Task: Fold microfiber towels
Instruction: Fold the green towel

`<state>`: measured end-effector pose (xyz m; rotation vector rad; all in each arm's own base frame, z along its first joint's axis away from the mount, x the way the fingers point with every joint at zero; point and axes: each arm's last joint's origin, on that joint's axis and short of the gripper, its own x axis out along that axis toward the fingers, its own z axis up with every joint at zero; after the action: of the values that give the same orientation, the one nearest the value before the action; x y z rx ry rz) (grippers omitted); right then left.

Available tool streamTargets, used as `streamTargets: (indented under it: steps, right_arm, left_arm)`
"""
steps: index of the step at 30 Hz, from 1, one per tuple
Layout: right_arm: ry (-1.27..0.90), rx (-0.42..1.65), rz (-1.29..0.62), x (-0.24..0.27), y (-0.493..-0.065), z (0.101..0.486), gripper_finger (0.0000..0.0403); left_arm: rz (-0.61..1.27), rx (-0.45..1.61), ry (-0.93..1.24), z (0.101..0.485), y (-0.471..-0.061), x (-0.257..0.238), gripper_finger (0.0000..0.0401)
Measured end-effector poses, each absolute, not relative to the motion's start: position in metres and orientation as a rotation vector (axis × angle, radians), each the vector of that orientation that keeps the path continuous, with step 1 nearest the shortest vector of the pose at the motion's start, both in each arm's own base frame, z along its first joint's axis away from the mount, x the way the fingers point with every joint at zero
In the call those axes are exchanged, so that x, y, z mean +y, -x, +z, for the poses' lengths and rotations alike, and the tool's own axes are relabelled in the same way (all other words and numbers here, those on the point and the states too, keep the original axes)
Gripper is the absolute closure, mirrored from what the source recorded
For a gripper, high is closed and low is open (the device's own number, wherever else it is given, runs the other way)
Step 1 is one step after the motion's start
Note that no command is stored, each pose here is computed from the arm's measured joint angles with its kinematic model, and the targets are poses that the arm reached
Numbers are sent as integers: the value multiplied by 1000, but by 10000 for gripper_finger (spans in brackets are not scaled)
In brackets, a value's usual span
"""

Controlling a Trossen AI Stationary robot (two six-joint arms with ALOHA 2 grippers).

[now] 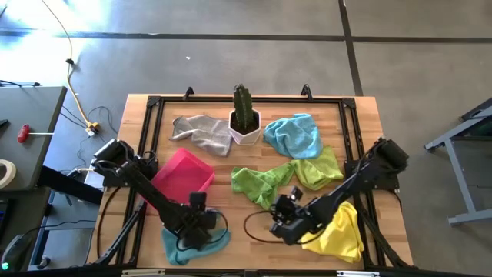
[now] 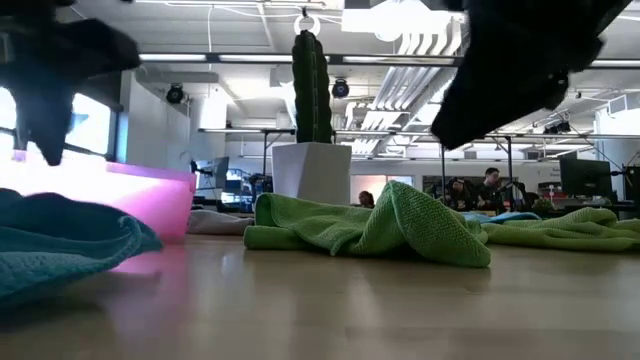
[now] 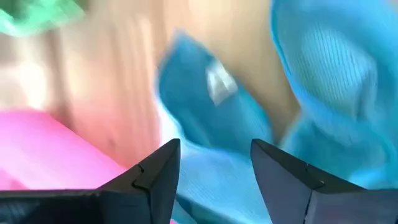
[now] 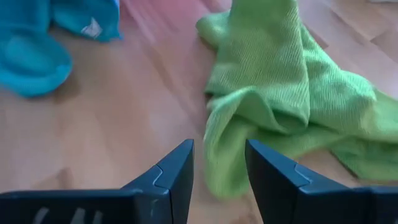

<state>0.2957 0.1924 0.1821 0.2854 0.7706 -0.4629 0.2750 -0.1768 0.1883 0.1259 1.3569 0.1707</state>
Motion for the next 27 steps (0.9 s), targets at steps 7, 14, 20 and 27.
streamTargets:
  steps: [7,14,20,27]
  right_arm:
    - [-334,754,-563,175,-317,159,265]
    - [-403,706,-562,166,-333,156,265]
    - [-441,734,-586,158,-335,154,265]
    - [-503,818,-523,160,-334,152,265]
  left_arm:
    - [231,1271,-127,189,-284,-171,213]
    - [247,1258,-132,190,-285,-170,213]
    - [247,1256,-131,190,-285,-170,213]
    - [246,1255,-130,190,-285,-170,213]
